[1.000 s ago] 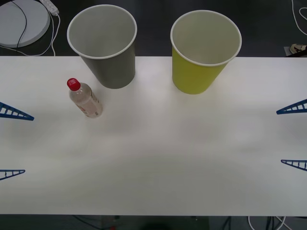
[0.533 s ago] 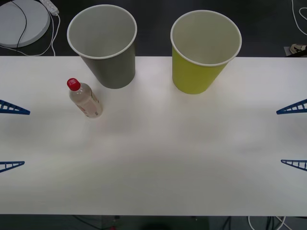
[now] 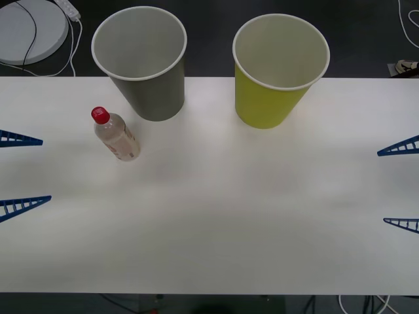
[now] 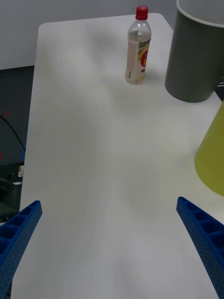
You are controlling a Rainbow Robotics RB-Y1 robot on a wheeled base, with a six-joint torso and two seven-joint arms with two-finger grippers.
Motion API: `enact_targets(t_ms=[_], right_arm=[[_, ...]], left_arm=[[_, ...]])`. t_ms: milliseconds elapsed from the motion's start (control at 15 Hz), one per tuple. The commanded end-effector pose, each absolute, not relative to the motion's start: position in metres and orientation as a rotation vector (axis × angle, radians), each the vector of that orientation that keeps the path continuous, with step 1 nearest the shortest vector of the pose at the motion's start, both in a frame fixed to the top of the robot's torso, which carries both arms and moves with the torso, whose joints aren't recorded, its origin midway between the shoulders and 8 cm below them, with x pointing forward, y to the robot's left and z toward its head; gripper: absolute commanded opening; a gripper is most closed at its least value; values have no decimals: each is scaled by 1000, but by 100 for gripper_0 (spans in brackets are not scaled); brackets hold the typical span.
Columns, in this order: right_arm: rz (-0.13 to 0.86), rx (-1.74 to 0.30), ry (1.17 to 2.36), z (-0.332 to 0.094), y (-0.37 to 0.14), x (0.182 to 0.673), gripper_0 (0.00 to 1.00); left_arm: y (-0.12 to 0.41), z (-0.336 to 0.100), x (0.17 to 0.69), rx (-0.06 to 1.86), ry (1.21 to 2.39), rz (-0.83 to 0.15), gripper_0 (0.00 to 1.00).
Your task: Put the can into the green bin and the plastic bottle into the gray bin
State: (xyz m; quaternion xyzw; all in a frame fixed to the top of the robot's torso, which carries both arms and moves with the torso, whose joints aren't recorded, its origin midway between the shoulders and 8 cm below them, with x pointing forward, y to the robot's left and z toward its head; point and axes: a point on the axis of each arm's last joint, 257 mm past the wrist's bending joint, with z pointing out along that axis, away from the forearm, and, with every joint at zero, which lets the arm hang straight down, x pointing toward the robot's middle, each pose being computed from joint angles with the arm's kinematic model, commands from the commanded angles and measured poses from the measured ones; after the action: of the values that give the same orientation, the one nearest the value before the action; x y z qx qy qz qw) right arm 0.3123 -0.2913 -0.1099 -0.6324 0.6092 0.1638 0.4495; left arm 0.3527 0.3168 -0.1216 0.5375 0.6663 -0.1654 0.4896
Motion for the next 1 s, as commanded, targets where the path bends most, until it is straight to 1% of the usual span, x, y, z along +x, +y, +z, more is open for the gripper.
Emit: enact_targets(t_ms=[67, 200, 667, 1000], right_arm=[[405, -1564, 1507, -110, -291, 312, 100], [405, -1564, 1507, -110, -291, 312, 100], [405, -1564, 1507, -110, -291, 312, 100], [405, -1564, 1507, -110, -291, 312, 100]], left_arm=[[326, -129, 366, 1234, 1651, -364, 100], [330, -134, 374, 1178, 1665, -349, 100], [346, -154, 398, 1056, 1676, -216, 100], [335, -165, 416, 942, 1672, -212, 100]])
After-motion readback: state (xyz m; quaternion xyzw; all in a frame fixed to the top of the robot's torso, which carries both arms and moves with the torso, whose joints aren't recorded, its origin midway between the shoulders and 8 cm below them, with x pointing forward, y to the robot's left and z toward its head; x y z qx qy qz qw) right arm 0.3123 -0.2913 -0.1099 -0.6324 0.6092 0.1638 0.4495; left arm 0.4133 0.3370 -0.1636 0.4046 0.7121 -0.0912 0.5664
